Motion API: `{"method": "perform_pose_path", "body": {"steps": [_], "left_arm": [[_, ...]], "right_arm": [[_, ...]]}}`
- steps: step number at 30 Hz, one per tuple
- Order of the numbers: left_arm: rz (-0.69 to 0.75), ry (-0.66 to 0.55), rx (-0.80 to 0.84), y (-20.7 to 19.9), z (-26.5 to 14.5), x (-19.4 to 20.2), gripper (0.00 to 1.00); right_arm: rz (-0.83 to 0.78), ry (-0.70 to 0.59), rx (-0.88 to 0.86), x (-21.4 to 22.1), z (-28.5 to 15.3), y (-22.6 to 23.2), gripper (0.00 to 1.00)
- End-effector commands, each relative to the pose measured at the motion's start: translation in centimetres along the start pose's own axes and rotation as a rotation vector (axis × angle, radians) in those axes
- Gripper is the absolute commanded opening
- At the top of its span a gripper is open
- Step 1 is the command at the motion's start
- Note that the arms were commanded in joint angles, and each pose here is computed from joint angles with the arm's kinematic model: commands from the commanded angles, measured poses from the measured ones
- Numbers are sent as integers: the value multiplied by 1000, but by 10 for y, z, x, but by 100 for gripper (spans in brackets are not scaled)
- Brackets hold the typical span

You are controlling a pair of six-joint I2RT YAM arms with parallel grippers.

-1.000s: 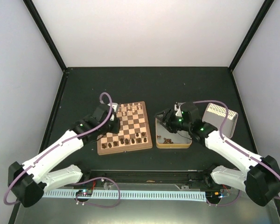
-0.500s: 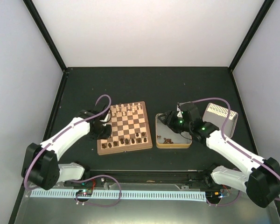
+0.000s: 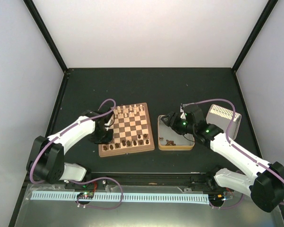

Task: Set up the chess pieces on the board
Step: Place the chess piece on the chessboard.

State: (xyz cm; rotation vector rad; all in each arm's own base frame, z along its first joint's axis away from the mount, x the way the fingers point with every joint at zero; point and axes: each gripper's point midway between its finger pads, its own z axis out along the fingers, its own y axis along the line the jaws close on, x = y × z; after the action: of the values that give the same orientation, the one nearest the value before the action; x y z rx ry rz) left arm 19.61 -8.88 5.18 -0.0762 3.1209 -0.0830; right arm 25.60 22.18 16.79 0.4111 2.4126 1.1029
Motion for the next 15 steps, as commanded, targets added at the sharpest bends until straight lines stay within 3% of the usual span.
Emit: {"method": "perform_pose_path", "body": {"steps": [1, 15], "left_arm": [[-14, 3, -40, 7, -3, 0, 14], [-33, -24, -33, 8, -1, -7, 18]], "right_arm": [[-18, -14, -6, -3, 1, 2, 61], [-30, -10, -16, -3, 1, 4, 61]]}}
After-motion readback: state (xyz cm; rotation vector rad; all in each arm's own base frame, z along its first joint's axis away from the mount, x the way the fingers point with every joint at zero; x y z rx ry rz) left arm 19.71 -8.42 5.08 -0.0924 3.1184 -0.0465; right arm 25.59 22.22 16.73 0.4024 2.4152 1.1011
